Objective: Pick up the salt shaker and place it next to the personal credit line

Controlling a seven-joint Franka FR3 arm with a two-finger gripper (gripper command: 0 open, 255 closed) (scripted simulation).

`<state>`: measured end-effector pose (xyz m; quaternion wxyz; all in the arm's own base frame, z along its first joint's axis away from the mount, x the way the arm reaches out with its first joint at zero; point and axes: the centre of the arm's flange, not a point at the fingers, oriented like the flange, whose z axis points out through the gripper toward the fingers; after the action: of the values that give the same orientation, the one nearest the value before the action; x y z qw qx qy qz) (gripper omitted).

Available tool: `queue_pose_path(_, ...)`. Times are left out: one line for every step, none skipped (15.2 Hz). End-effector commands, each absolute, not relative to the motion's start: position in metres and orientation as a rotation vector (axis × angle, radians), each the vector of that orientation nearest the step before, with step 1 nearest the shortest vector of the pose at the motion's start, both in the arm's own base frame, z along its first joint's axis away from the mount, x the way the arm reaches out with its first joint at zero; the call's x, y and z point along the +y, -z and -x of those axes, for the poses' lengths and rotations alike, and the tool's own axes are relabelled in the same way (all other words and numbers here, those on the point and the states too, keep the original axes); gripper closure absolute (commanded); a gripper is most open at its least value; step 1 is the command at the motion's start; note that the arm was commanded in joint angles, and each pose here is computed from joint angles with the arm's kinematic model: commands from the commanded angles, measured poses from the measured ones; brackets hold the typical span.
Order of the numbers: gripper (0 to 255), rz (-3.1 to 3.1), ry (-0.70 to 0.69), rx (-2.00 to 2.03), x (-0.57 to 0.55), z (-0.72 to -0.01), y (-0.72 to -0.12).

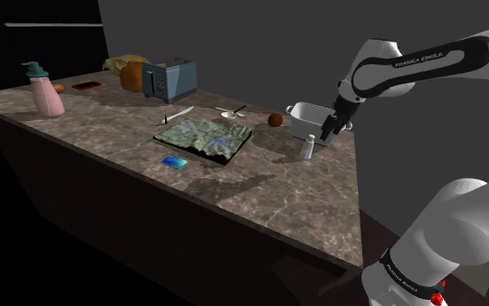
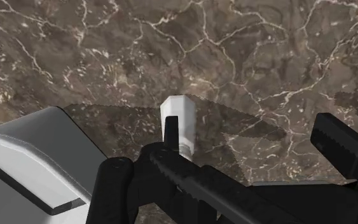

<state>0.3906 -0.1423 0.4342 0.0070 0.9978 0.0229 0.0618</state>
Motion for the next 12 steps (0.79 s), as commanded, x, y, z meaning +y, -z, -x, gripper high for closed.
queue_pose_path(0, -3.115, -0.236, 0.100, -0.155, -0.406, -0.416)
queue_pose_path(0, -3.114, -0.255, 0.113, -0.160, -0.413, -0.408)
queue_pose_path(0, -3.112, -0.274, 0.127, -0.166, -0.421, -0.400)
queue_pose_path(0, -3.110, -0.293, 0.141, -0.171, -0.428, -0.393)
queue_pose_path(0, -3.108, -0.312, 0.154, -0.177, -0.436, -0.385)
queue_pose_path(0, -3.106, -0.331, 0.168, -0.182, -0.444, -0.377)
queue_pose_path(0, -3.105, -0.337, 0.172, -0.184, -0.447, -0.375)
queue_pose_path(0, -3.105, -0.337, 0.172, -0.184, -0.448, -0.369)
queue_pose_path(0, -3.105, -0.337, 0.172, -0.184, -0.449, -0.364)
queue_pose_path(0, -3.105, -0.337, 0.172, -0.184, -0.450, -0.359)
queue_pose_path(0, -3.105, -0.337, 0.172, -0.184, -0.451, -0.354)
queue_pose_path(0, -3.105, -0.337, 0.172, -0.184, -0.452, -0.349)
